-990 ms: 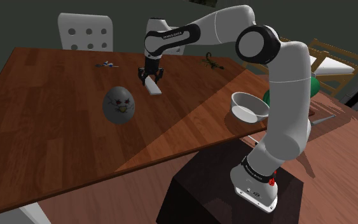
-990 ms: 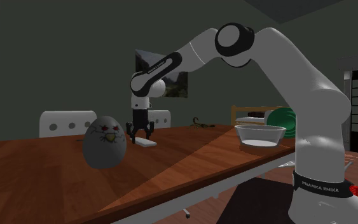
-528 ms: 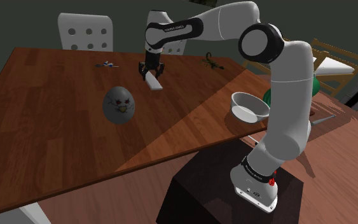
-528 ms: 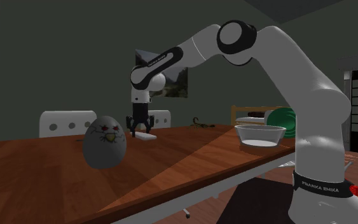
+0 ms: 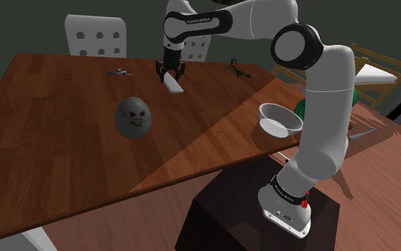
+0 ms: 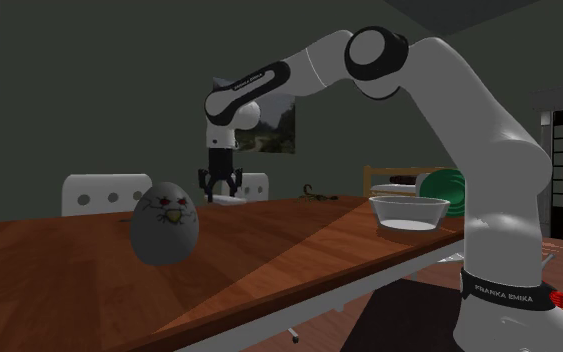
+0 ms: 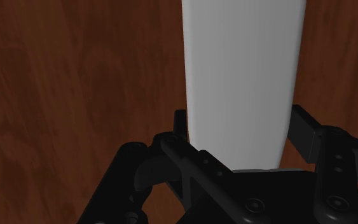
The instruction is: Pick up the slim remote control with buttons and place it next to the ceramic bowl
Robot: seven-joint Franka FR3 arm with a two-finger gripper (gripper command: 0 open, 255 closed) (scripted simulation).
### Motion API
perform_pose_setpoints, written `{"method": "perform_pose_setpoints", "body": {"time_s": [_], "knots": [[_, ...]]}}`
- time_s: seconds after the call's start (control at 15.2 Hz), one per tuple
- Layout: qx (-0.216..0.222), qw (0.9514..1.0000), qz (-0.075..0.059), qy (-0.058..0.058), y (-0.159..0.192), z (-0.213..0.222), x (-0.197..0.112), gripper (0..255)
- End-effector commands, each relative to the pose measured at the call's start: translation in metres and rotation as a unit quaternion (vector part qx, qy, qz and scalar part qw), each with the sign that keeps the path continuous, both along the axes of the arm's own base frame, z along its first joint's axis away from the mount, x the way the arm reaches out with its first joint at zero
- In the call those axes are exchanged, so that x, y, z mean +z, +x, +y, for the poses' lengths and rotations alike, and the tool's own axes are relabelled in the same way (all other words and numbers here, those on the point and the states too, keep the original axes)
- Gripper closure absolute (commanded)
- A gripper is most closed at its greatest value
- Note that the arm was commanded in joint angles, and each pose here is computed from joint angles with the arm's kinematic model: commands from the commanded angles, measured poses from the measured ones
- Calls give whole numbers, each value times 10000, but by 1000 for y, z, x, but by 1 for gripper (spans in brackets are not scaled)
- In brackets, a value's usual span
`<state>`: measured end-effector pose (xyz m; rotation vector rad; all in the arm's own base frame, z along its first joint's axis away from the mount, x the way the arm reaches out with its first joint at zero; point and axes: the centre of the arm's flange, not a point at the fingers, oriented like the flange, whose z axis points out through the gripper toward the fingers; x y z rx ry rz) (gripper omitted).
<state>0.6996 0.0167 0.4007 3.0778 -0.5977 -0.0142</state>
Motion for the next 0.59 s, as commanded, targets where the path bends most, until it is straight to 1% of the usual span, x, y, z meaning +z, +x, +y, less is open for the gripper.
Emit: {"method": "perform_pose_setpoints", "body": {"time_s": [0.0, 0.53], "knots": [[-1, 10000, 0, 0, 0, 0, 11, 255], [-1, 10000, 0, 0, 0, 0, 53, 255]]}}
